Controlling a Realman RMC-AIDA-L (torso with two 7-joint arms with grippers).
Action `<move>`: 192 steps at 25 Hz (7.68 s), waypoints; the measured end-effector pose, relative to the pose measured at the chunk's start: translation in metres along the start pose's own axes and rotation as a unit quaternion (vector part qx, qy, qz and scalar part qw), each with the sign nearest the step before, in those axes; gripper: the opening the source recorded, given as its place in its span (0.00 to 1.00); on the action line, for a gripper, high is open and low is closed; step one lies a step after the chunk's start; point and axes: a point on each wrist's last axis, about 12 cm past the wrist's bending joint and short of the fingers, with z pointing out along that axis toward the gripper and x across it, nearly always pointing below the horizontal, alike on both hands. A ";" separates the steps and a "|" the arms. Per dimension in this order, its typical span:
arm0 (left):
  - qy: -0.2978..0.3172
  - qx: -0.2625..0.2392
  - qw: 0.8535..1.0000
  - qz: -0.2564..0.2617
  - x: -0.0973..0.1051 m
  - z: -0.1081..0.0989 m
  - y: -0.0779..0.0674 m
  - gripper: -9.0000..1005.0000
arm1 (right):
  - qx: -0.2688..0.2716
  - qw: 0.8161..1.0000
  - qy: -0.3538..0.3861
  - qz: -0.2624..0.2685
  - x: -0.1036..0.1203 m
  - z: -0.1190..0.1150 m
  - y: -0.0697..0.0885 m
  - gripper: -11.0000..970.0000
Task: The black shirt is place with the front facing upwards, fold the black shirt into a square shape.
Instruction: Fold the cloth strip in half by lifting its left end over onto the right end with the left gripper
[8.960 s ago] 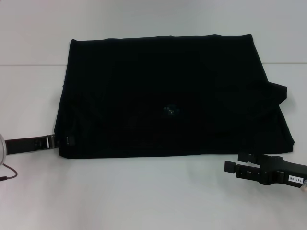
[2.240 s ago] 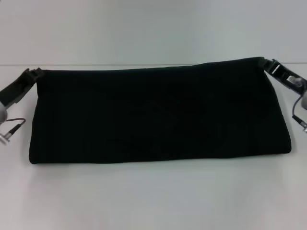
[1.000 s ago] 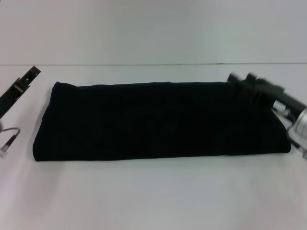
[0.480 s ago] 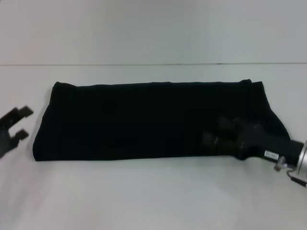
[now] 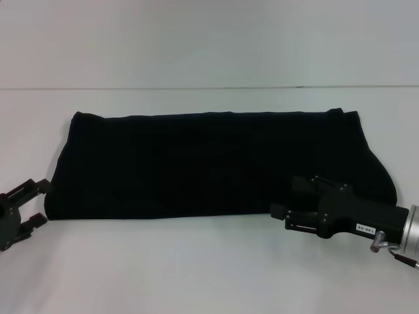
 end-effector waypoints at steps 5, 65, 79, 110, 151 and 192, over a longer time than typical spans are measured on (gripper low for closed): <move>-0.007 -0.024 1.000 -0.013 -0.003 0.001 0.004 0.90 | 0.000 1.000 0.001 0.000 0.000 0.001 0.000 0.96; 0.023 -0.016 0.999 -0.026 -0.006 0.010 -0.005 0.90 | -0.007 1.000 -0.002 0.002 -0.003 0.004 0.001 0.96; 0.024 -0.016 0.999 -0.023 -0.007 0.013 -0.008 0.90 | -0.007 1.000 -0.006 0.003 -0.004 0.004 0.001 0.96; 0.046 -0.021 0.997 0.052 -0.009 0.050 -0.032 0.71 | -0.020 1.000 -0.015 0.006 -0.007 0.006 0.004 0.96; -0.069 -0.041 0.992 0.095 -0.070 0.006 -0.033 0.03 | 0.044 0.996 -0.057 0.053 0.006 -0.020 -0.003 0.95; 0.257 0.149 0.934 0.197 0.152 0.189 -0.134 0.03 | 0.128 0.977 -0.082 0.146 0.062 -0.085 0.017 0.95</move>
